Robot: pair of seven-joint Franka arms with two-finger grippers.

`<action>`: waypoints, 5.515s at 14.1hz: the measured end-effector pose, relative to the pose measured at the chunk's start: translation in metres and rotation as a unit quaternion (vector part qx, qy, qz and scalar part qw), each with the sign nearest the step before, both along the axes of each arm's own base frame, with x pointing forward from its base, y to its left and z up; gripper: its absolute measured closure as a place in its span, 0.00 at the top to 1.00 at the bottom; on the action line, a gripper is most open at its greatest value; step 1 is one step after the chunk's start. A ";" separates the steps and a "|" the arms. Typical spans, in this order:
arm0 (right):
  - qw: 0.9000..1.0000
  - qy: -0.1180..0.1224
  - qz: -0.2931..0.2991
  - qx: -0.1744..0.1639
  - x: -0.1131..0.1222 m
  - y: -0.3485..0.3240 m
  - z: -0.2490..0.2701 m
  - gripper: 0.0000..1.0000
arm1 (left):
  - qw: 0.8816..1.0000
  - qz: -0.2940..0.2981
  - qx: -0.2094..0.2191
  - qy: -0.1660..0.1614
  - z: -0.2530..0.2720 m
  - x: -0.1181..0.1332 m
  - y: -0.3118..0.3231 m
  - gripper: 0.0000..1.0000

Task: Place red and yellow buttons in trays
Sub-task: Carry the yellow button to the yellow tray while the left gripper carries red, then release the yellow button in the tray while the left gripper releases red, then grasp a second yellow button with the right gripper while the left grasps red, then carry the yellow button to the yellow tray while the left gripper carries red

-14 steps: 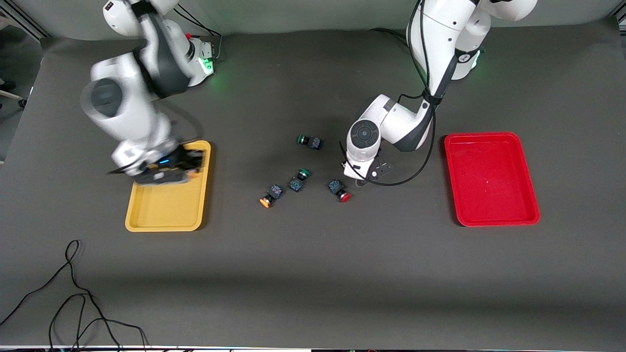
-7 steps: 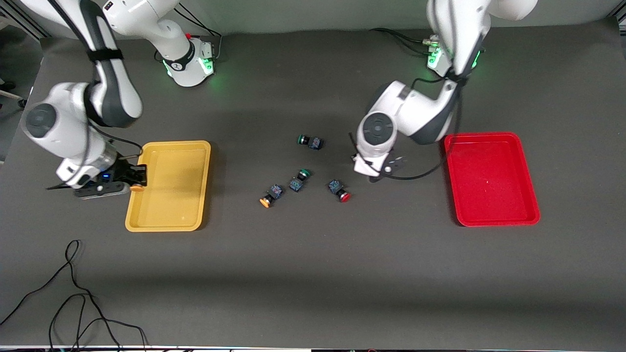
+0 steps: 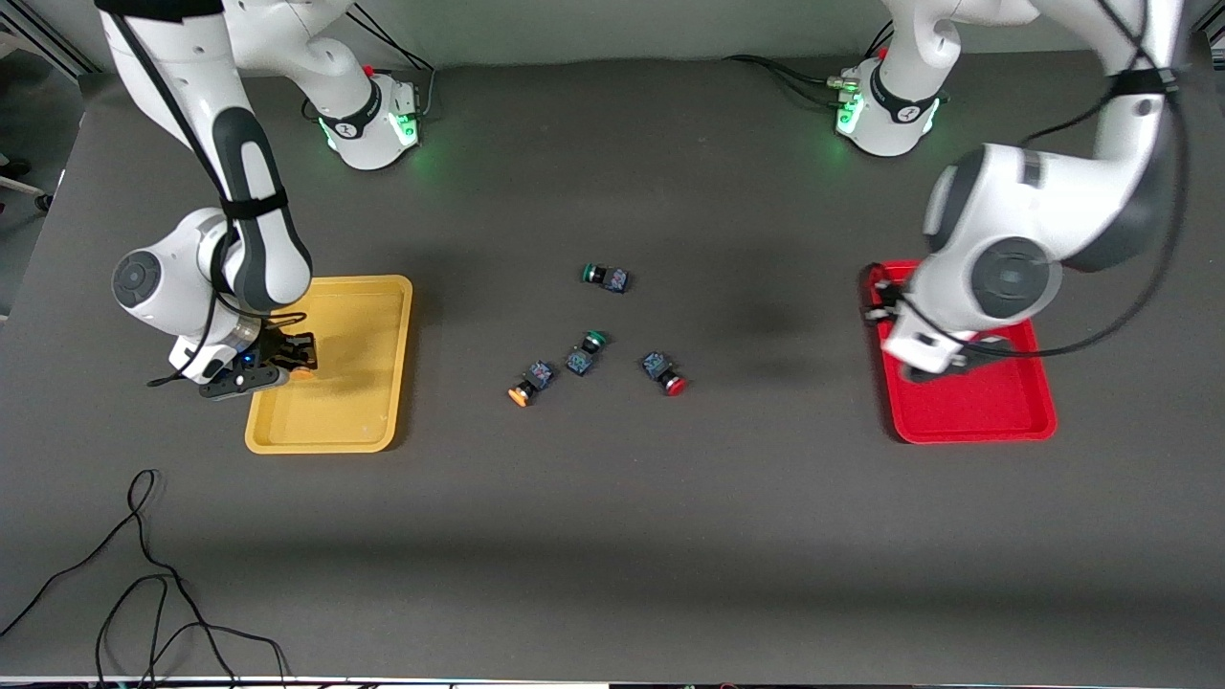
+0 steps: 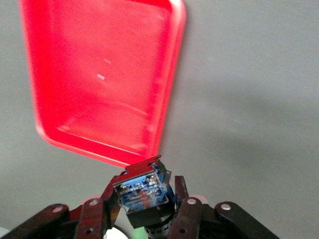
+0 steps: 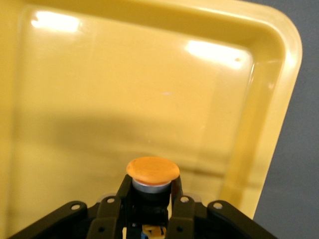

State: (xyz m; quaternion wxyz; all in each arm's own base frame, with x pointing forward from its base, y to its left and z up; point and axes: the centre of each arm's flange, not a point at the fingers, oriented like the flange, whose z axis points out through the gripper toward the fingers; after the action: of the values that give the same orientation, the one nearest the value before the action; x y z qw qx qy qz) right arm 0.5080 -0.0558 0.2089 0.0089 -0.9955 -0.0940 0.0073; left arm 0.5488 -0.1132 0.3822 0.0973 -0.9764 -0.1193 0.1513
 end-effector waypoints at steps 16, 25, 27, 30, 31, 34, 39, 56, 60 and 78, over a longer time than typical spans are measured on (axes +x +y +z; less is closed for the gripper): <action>0.986 0.057 -0.153 0.015 0.102 0.138 0.198 1.00 | 0.997 -0.028 -0.045 -0.063 -0.158 -0.064 0.101 0.54; 0.923 -0.005 -0.384 0.017 0.031 0.427 0.106 1.00 | 0.997 -0.035 -0.057 -0.049 -0.082 -0.028 0.065 1.00; 0.917 -0.029 -0.399 0.010 0.031 0.429 0.062 1.00 | 0.995 -0.028 -0.084 -0.050 -0.061 -0.015 0.038 1.00; 0.909 -0.060 -0.413 0.010 0.027 0.423 0.006 1.00 | 0.995 0.004 -0.081 -0.050 -0.046 0.012 -0.017 1.00; 0.908 -0.065 -0.414 0.009 0.024 0.423 -0.007 1.00 | 0.995 0.030 -0.074 -0.052 -0.046 0.023 -0.044 1.00; 0.905 -0.067 -0.421 0.009 0.022 0.421 -0.021 1.00 | 0.987 0.135 -0.058 -0.058 -0.070 0.048 -0.144 1.00; 0.906 -0.070 -0.417 0.011 0.020 0.424 -0.027 0.98 | 0.972 0.225 -0.033 -0.059 -0.130 0.028 -0.276 1.00; 0.980 0.042 -0.195 -0.011 0.073 0.312 0.178 0.42 | 0.961 0.253 -0.060 -0.097 -0.198 0.003 -0.337 0.42; 0.998 0.034 -0.043 -0.020 0.084 0.237 0.205 0.42 | 0.970 0.231 -0.033 -0.074 -0.174 0.019 -0.310 0.42; 0.995 0.064 -0.068 0.028 0.044 0.080 0.013 0.84 | 0.995 -0.050 -0.056 -0.057 -0.102 -0.012 0.122 0.42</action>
State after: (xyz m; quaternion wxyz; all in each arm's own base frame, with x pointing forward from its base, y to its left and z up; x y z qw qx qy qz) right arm 0.5524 0.0240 0.2217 0.0429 -0.9965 -0.0253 0.0677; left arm 0.5366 0.0090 0.2803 0.0428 -0.9922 -0.0665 0.0964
